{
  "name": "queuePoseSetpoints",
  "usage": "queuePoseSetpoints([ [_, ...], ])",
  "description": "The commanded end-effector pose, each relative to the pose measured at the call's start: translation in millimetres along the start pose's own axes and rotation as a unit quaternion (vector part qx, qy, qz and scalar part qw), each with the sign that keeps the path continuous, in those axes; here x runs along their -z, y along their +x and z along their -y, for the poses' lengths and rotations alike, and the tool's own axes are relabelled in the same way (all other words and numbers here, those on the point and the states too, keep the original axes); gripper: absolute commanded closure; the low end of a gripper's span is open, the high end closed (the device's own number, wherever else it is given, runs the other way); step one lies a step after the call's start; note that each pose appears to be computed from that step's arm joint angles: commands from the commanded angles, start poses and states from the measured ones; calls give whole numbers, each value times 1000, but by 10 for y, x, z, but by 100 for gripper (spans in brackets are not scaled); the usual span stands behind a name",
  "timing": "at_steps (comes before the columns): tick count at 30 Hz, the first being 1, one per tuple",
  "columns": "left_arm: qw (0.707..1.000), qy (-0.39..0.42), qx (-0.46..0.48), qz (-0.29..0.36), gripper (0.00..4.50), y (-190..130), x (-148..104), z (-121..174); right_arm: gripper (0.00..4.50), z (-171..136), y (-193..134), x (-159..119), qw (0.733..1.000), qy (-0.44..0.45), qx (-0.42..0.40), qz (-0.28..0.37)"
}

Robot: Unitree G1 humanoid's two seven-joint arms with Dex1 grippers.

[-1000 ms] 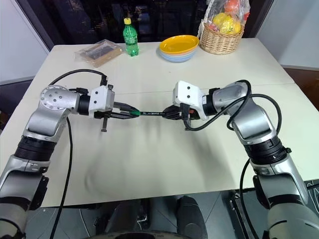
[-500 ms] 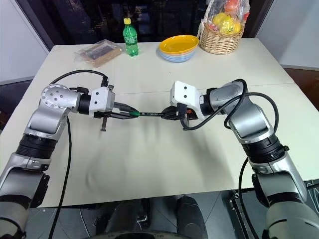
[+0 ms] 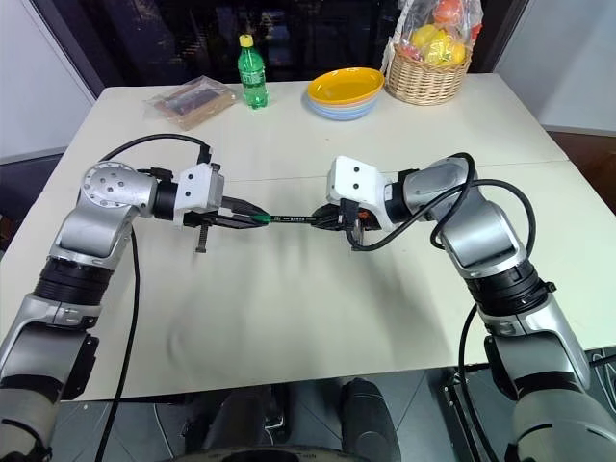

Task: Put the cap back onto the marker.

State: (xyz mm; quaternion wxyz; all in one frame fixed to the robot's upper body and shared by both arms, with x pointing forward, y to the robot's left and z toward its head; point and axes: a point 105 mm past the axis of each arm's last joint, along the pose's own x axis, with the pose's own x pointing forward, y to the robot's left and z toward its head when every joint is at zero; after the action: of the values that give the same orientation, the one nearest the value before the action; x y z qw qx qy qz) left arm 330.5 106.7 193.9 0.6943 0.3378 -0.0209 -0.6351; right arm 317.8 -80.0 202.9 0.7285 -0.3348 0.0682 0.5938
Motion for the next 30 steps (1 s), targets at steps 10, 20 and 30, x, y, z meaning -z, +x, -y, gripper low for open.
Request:
queuePoseSetpoints([
  [10, 999, 12, -32, 28, 318, 2, -182, -19, 450, -89, 45, -294, 996, -74, -27, 48],
  [20, 996, -28, -83, 19, 7, -220, -149, 28, 450, 5, -145, -25, 998, -54, 4, 9],
  [30, 977, -109, -181, 31, 7, -352, -182, 21, 450, 324, -612, 290, 981, 37, 188, -31],
])
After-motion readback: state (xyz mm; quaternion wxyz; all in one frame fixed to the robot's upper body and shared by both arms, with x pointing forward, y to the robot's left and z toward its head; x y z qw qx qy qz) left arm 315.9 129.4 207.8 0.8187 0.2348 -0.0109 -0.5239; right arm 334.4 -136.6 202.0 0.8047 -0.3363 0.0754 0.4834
